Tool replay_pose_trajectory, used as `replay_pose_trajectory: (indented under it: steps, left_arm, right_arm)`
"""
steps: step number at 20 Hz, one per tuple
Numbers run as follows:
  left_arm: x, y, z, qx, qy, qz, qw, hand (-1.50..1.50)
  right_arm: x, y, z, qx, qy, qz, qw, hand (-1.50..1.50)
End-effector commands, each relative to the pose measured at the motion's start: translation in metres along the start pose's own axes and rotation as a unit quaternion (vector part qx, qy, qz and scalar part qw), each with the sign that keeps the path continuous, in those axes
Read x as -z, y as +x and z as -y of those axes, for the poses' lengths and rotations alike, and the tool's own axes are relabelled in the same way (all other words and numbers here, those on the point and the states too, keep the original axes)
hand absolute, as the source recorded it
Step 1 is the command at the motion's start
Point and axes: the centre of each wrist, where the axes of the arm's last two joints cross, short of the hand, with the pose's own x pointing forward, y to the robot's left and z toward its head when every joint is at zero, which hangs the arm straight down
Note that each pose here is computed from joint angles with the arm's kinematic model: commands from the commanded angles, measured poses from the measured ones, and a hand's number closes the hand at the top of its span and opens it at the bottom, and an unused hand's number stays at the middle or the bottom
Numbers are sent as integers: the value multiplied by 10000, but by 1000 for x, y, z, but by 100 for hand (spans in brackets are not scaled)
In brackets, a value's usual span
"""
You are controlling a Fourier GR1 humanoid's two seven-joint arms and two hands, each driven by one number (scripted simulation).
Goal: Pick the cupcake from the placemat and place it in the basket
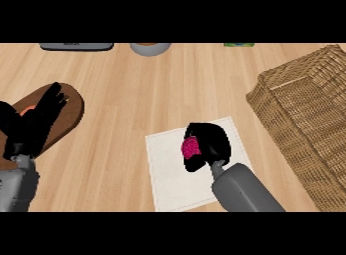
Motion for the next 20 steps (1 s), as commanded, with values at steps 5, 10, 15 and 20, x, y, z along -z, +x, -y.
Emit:
replay_pose_trajectory:
  steps: [5, 10, 15, 20]
  left_arm:
    - [5, 4, 16, 31, -323, 94, 9994, 0]
    - [13, 23, 17, 169, -426, 199, 9988, 0]
    - [16, 16, 14, 47, -360, 29, 9993, 0]
    - [13, 7, 16, 98, -267, 2, 9996, 0]
  right_arm:
    - [39, 28, 57, 1307, -1527, -2558, 9456, 150]
    - [40, 73, 80, 2227, -2846, -1881, 9133, 150]
    - [45, 120, 109, 2201, -3970, -1212, 8828, 150]
    - [53, 143, 134, 2068, -4381, -1544, 8611, 150]
